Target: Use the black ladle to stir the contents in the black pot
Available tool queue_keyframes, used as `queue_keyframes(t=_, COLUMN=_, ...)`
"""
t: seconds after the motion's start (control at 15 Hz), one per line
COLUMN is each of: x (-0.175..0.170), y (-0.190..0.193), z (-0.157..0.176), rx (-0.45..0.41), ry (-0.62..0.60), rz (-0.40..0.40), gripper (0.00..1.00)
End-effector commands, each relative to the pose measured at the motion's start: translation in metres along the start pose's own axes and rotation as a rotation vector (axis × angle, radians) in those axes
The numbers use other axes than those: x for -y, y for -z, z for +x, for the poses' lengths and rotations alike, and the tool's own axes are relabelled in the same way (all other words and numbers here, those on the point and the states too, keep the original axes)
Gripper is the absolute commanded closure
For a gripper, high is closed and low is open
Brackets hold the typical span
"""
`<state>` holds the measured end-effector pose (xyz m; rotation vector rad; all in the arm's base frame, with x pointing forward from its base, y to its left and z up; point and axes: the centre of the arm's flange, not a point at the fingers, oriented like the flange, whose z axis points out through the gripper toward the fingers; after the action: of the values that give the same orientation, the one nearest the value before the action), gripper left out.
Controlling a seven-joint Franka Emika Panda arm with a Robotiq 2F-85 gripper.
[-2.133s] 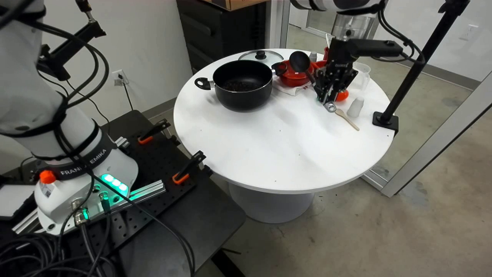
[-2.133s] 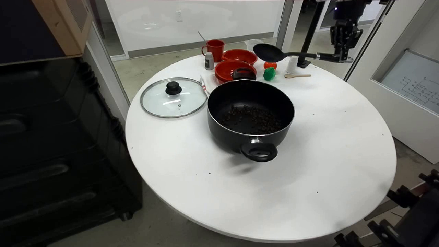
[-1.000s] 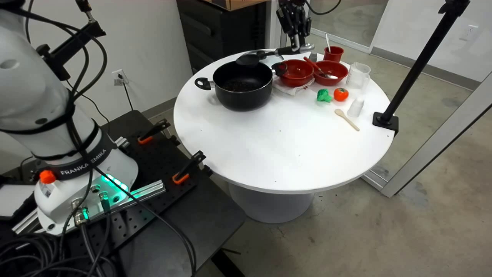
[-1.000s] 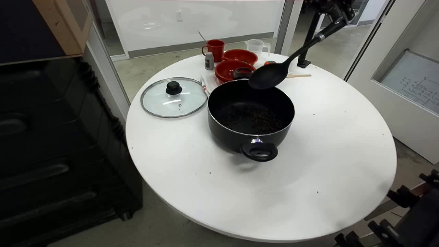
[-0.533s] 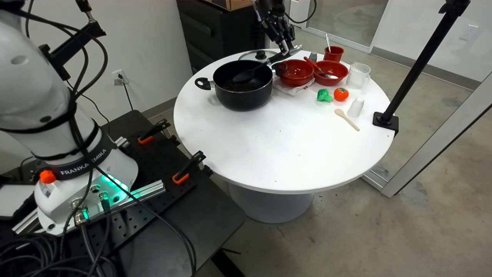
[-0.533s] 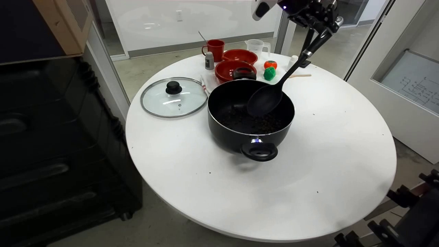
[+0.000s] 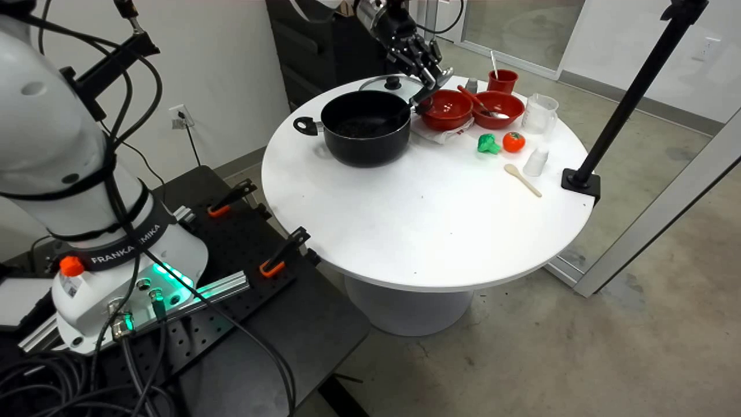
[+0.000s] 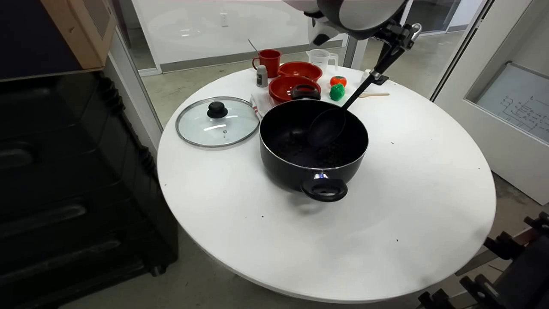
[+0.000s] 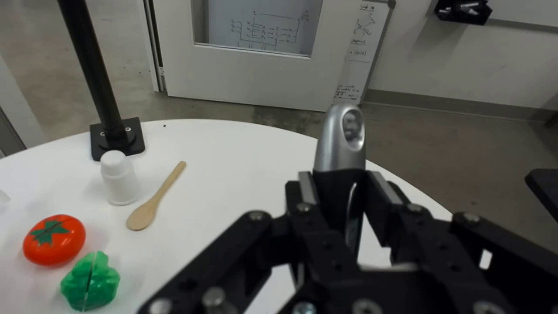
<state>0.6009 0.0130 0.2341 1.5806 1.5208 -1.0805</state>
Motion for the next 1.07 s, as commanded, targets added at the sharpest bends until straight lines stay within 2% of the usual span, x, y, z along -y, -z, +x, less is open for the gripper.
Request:
queue_keyframes(t=0.0, x=0.019, y=0.0, z=0.01, rx=0.058, ry=-0.058, rz=-0.06, gripper=0.92)
queue_keyframes(t=0.2, x=0.03, y=0.004, z=0.023, rx=0.064, ry=-0.081, rz=-0.118, gripper=0.92)
queue_keyframes(t=0.53, x=0.053, y=0.019, z=0.047, rx=0.14, ry=-0.06, rz=-0.168, gripper=0.92)
queue_keyframes(t=0.73, x=0.068, y=0.028, z=0.058, rx=0.166, ry=-0.013, rz=-0.173, gripper=0.92)
queue_keyframes(t=1.0, x=0.08, y=0.043, z=0.07, rx=0.151, ry=0.004, rz=-0.187, gripper=0.92)
